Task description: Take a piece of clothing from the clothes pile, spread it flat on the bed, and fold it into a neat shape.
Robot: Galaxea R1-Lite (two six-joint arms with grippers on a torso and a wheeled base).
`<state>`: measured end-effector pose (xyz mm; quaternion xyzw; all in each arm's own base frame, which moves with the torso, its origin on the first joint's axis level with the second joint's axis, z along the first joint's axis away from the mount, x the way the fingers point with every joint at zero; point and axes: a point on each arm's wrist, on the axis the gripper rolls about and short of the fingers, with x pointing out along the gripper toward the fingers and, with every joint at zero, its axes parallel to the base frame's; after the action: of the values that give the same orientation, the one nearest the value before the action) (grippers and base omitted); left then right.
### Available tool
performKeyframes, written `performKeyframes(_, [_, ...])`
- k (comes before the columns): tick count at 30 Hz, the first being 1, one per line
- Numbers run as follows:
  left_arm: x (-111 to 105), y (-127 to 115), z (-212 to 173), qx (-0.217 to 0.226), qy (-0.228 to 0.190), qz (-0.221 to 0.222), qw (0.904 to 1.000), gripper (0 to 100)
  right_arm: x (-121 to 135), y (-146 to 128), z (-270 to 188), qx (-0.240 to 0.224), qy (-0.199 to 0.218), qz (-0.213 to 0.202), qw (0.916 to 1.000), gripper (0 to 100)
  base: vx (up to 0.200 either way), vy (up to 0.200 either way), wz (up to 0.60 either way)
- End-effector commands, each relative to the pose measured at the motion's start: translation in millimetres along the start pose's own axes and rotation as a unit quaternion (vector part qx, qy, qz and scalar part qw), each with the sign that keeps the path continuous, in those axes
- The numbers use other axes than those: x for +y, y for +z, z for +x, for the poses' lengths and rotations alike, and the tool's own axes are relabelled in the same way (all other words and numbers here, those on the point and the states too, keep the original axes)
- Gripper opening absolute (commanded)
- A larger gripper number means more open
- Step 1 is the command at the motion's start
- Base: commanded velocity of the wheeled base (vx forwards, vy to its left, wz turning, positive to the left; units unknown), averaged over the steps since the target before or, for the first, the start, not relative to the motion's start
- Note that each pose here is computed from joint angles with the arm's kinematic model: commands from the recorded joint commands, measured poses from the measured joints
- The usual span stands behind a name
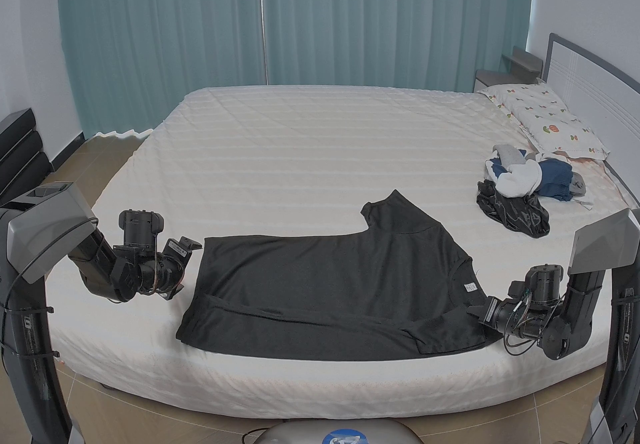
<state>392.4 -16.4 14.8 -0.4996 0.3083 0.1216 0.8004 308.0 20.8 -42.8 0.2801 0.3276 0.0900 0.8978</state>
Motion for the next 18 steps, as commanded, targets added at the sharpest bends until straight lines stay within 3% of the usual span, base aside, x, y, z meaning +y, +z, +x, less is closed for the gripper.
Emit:
performKeyframes(1, [0.6,-0.2,0.2,0.0,0.001,0.0,1.0,100,-3.7,3.0,-0.9,-0.006,-0.003,0.004,1.0,0,0.0,0.0,0.0])
performKeyframes(12, [0.0,0.1,-0.1,0.0,0.0,0.0,1.0,100,-9.9,15.9,2.6,-0.033,-0.004,0.046,0.9984,0,0.0,0.0,0.0])
performKeyframes(18, [4.6,-2.8,-3.1,0.015,0.019,0.003,0.9997,100,-11.6,14.4,3.4,-0.039,0.0,0.045,0.9982,0,0.0,0.0,0.0])
